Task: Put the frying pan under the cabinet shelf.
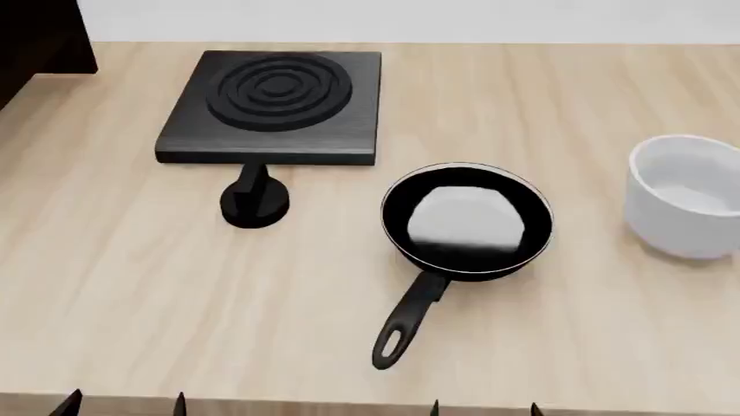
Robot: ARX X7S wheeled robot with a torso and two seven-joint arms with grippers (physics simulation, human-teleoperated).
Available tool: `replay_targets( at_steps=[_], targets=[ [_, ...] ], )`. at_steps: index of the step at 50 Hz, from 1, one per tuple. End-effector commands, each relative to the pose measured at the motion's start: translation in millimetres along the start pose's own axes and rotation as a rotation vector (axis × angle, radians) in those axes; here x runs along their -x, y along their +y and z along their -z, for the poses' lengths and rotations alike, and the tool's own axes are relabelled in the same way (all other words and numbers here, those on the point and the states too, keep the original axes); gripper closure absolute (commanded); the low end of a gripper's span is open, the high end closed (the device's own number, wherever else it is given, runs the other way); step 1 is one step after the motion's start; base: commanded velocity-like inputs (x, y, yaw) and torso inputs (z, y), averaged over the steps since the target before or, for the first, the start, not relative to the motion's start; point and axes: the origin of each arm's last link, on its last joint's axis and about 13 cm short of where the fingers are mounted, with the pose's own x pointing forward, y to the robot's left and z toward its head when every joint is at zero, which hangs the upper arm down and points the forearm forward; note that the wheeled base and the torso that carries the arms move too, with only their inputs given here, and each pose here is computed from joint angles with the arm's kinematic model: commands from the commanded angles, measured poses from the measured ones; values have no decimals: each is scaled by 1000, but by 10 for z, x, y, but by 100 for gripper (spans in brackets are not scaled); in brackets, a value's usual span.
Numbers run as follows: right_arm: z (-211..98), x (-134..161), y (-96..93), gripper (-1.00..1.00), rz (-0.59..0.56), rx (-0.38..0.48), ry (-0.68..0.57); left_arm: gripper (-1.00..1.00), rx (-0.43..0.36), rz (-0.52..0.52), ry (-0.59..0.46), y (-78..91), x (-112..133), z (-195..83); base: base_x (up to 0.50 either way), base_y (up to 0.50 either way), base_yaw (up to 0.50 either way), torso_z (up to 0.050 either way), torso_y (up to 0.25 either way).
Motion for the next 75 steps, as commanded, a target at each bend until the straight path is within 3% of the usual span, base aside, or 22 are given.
replay_targets(
  at_steps=[1, 2, 9, 32, 35, 68, 69, 75],
  targets=[
    [0, 0, 3, -100, 0, 0, 0, -100, 0, 0, 0, 1, 0, 0, 0, 0, 0, 0, 0],
    [-77, 36, 35, -100, -28, 56, -26, -100, -2, -10, -70, 97, 71, -167, 0, 0, 0, 50, 51],
    [-122, 47, 60, -100, -45, 72, -28, -100, -16, -19, -86, 128, 192, -306, 0, 0, 0, 50, 53],
    [-311, 170, -19, -100, -4, 113, -71, -100, -108, -17, -86, 149, 288, -383, 0, 0, 0, 50, 52],
    [-341, 184, -33, -100, 8, 117, -73, -100, -162, -33, -109, 138, 307, -394, 0, 0, 0, 50, 52],
    [-420, 188, -73, -100, 18, 168, -92, -100, -204, -25, -105, 119, 361, -475, 0, 0, 0, 50, 52],
    [-421, 189, -69, -100, 17, 206, -104, -100, -206, -25, -105, 117, 362, -475, 0, 500, 0, 50, 53],
    [-432, 198, -68, -100, 13, 191, -100, -100, -209, -27, -105, 114, 362, -474, 23, 500, 0, 50, 53]
  ],
)
